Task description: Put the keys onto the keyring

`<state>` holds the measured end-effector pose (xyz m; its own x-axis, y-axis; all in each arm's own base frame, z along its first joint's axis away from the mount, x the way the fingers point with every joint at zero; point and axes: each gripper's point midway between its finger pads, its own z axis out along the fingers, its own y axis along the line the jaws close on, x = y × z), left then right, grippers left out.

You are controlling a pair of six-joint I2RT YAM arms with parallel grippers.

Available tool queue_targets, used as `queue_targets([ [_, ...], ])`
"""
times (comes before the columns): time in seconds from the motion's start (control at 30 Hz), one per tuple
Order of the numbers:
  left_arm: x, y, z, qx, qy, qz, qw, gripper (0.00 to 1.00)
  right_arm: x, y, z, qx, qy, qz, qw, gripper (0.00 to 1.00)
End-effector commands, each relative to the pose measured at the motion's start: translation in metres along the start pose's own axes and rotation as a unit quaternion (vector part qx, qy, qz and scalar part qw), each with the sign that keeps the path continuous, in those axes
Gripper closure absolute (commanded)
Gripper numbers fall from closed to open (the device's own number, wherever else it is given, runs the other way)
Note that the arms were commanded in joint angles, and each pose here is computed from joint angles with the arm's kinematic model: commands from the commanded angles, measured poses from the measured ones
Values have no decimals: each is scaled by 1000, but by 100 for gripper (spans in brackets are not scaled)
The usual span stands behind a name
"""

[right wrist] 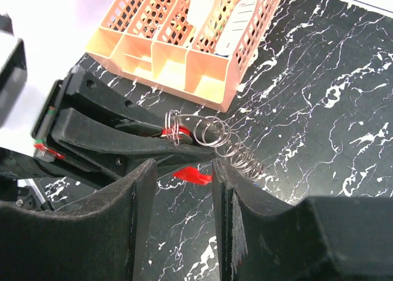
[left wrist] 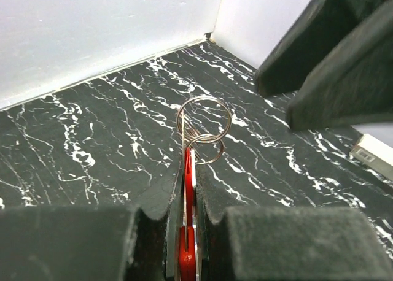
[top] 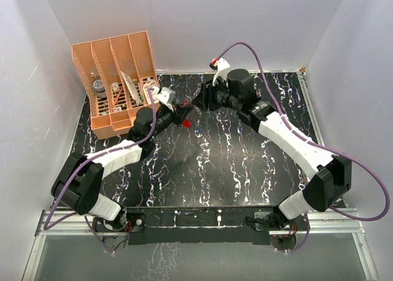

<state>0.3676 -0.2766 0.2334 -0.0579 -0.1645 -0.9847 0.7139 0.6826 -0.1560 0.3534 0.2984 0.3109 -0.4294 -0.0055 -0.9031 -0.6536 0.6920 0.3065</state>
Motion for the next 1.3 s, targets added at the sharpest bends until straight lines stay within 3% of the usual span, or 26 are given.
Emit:
queue_targets([
  [0.0,-37,-14,7,18,-16,-49,998,100,-40,16,-7,-28,-86,-21,996,60],
  [0.77,-33,-21,12,34,2,-56,998,100,-33,16,17,-37,-69,-19,997,62],
  [0.93,-34,-22,11,36,3,-54,998,100,-33,14,22,-34,-68,-18,997,73],
  [1.27,-29,-25,9,41,6,-54,998,100,-38,13,20,-27,-82,-17,996,75],
])
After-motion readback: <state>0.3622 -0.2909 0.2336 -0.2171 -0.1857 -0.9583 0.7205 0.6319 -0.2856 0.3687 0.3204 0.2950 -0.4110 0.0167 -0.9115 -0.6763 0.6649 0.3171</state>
